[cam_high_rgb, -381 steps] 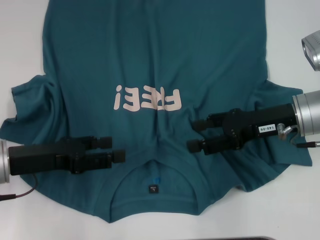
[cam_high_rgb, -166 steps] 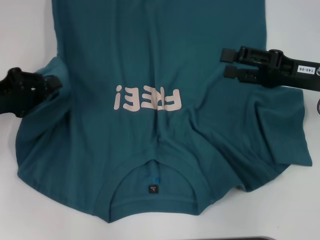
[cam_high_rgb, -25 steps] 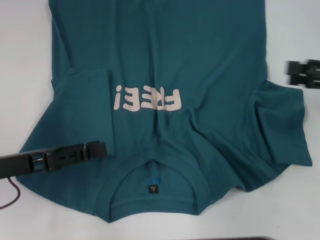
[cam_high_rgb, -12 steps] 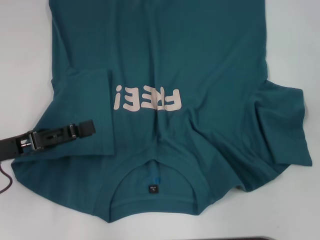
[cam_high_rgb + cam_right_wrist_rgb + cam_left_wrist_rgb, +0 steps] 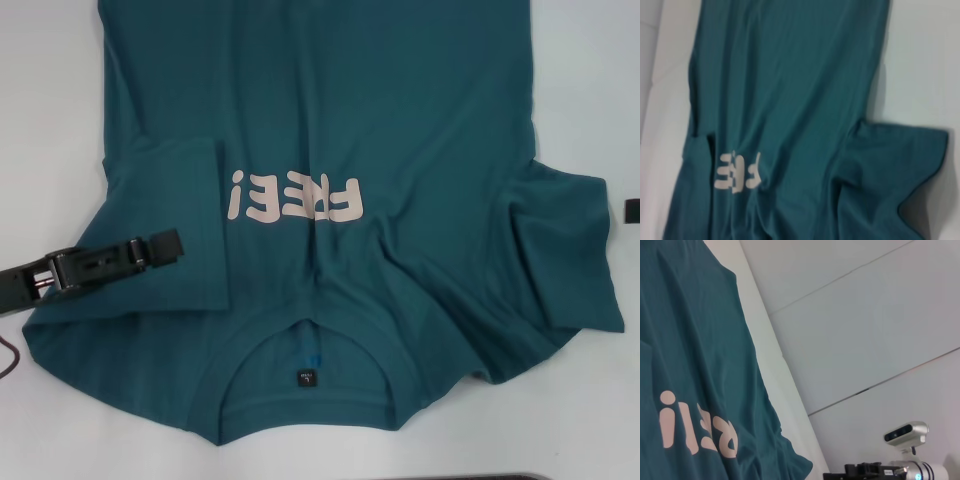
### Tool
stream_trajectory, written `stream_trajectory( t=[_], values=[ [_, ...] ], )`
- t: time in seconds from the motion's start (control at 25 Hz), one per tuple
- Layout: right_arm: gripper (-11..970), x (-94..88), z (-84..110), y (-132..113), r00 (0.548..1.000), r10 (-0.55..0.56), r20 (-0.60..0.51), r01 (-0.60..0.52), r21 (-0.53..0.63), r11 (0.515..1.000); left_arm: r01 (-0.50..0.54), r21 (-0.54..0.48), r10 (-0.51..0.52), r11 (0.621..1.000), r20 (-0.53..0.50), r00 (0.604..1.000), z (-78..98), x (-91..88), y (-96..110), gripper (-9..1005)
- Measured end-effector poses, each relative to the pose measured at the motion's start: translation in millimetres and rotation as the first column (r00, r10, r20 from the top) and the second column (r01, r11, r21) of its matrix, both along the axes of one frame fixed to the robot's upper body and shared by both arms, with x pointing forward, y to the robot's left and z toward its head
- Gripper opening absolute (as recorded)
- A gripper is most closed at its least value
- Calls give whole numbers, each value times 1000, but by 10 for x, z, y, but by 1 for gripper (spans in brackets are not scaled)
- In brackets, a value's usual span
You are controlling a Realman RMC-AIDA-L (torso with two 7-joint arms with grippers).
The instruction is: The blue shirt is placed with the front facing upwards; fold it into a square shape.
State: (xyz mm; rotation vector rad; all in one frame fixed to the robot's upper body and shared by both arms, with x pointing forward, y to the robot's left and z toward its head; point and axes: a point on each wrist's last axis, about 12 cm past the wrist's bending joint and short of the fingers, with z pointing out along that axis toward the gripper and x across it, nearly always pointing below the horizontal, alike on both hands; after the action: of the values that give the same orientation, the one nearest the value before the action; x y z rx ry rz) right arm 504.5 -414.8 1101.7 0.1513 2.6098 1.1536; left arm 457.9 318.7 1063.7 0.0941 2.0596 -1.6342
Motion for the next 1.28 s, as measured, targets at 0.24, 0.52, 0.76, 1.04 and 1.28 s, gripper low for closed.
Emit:
stream_trajectory(
  t=[0.24,0.52,0.76,1.04,1.28],
  values=[
    [862,131,-52,138,1000,16,3,-16,-37,999,-1,-2,1,1000,0,1000,2,-3,4,627],
    [862,224,-70,251,999,43,25,-42,-61,997,1,-4,-1,1000,2,1000,0,-3,-4,627],
    [862,243,-86,274,998,54,23,-52,-79,996,2,-4,-2,1000,1,1000,-2,-5,-7,626],
    [861,247,-106,239,999,37,33,-33,-101,994,-1,-4,1,1000,0,1000,-5,-4,-7,626],
    [861,270,-138,329,997,55,47,-50,-95,994,-3,-4,3,1000,-1,1000,-8,-3,-10,626]
  ],
)
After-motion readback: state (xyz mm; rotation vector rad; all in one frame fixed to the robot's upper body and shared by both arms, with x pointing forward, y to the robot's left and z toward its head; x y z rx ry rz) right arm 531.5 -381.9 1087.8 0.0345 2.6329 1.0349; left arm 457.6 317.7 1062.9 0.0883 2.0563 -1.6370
